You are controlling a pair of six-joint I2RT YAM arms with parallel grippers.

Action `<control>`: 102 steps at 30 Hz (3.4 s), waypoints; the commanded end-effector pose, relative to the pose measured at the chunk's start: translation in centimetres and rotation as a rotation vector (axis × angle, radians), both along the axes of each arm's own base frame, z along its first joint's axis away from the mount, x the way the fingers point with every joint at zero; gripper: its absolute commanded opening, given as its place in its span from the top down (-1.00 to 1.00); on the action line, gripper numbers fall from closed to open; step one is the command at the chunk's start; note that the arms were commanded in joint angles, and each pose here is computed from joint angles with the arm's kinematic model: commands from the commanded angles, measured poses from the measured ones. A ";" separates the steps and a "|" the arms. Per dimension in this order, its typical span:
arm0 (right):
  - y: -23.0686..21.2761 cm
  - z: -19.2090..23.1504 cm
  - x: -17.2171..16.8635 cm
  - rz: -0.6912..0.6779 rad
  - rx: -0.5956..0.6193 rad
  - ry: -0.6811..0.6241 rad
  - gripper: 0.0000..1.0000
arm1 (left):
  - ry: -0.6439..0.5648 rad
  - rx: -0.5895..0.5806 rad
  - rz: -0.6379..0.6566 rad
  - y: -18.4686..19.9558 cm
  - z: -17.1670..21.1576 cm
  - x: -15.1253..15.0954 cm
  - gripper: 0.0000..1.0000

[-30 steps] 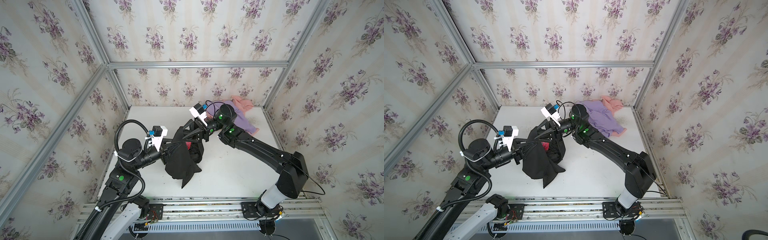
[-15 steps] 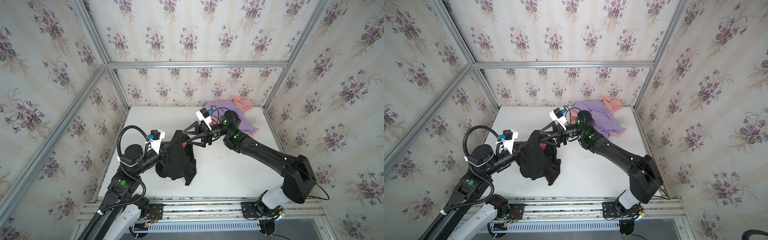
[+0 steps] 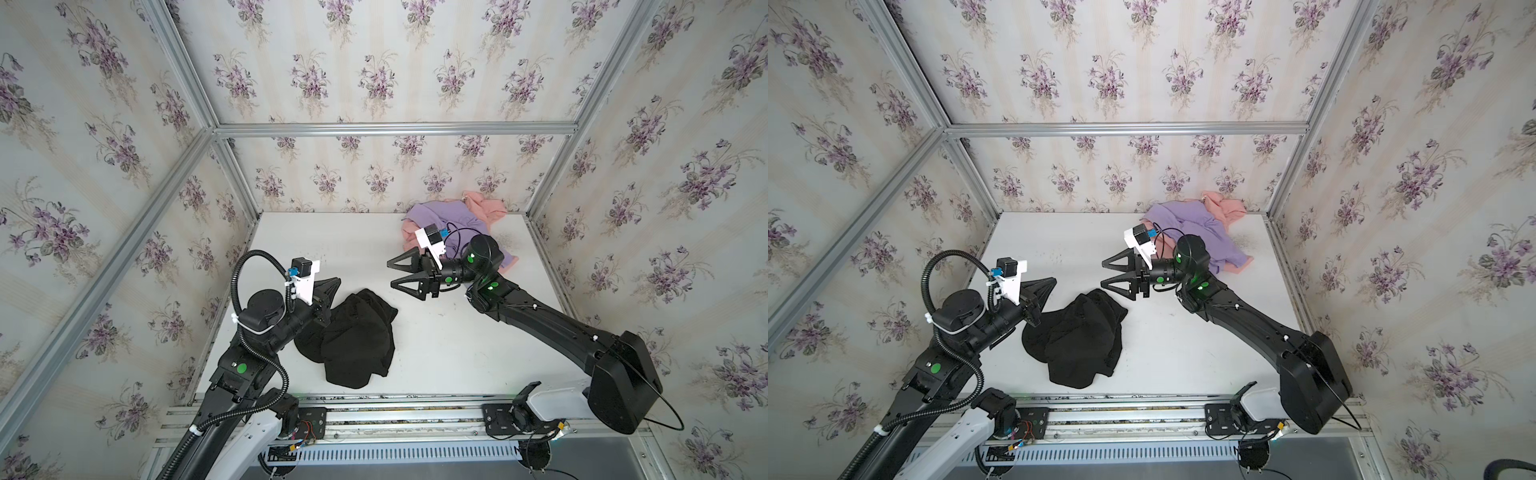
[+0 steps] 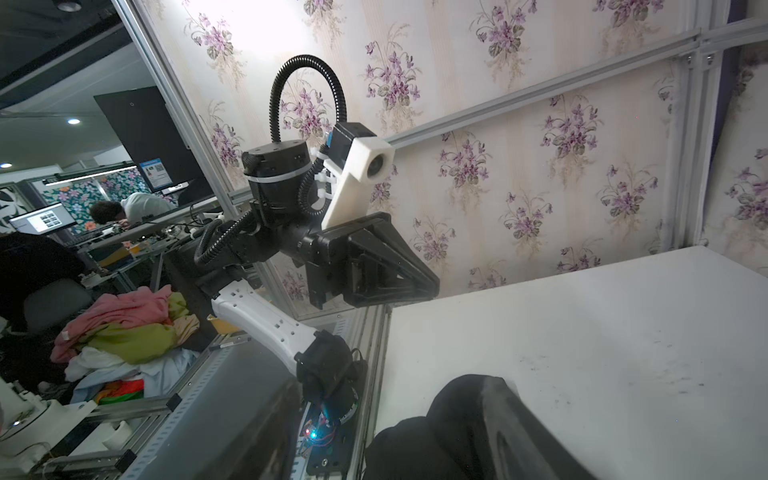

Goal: Pick out a specific cloth from the pile

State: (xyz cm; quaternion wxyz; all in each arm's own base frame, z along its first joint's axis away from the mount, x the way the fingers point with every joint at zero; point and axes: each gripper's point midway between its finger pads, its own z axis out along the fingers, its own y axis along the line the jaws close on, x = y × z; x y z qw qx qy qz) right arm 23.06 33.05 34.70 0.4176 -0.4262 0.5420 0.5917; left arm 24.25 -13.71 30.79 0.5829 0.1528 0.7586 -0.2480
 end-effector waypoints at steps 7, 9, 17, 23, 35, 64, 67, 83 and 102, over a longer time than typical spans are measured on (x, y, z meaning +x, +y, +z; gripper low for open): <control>-1.0 -4.6 0.7 -0.158 -0.113 0.015 -0.40 | 0.221 -0.078 -0.007 -1.1 -4.5 0.6 -0.12; -0.2 -6.8 0.2 -0.175 -0.178 0.009 -0.38 | 0.275 -0.086 0.049 -0.5 -6.3 0.9 -0.38; 4.1 -14.9 -1.5 -0.150 -0.410 -0.058 -0.37 | 0.436 -0.130 0.441 6.3 -12.8 2.5 -0.94; 5.5 -20.3 -1.3 -0.146 -0.589 -0.112 -0.16 | 0.604 -0.229 0.601 9.9 -17.6 2.6 -0.99; 2.5 -29.9 -1.6 -0.184 -0.806 -0.036 -0.12 | 0.685 -0.336 0.739 13.0 -22.0 2.8 -0.99; 1.5 -34.0 -0.6 -0.336 -0.770 0.083 -0.05 | 0.753 -0.600 0.340 5.7 -24.5 2.9 -0.99; 1.6 -34.0 -0.5 -0.343 -0.756 0.096 -0.04 | 0.749 -0.622 0.297 4.8 -24.0 2.8 -0.99; 1.4 -32.5 1.1 -0.402 -0.658 0.137 -0.03 | 0.712 -0.644 0.144 0.2 -21.4 2.4 -0.99; -0.8 -24.7 0.8 -0.432 -0.567 0.036 -0.49 | 0.549 -0.429 0.385 5.4 -18.4 3.1 -0.99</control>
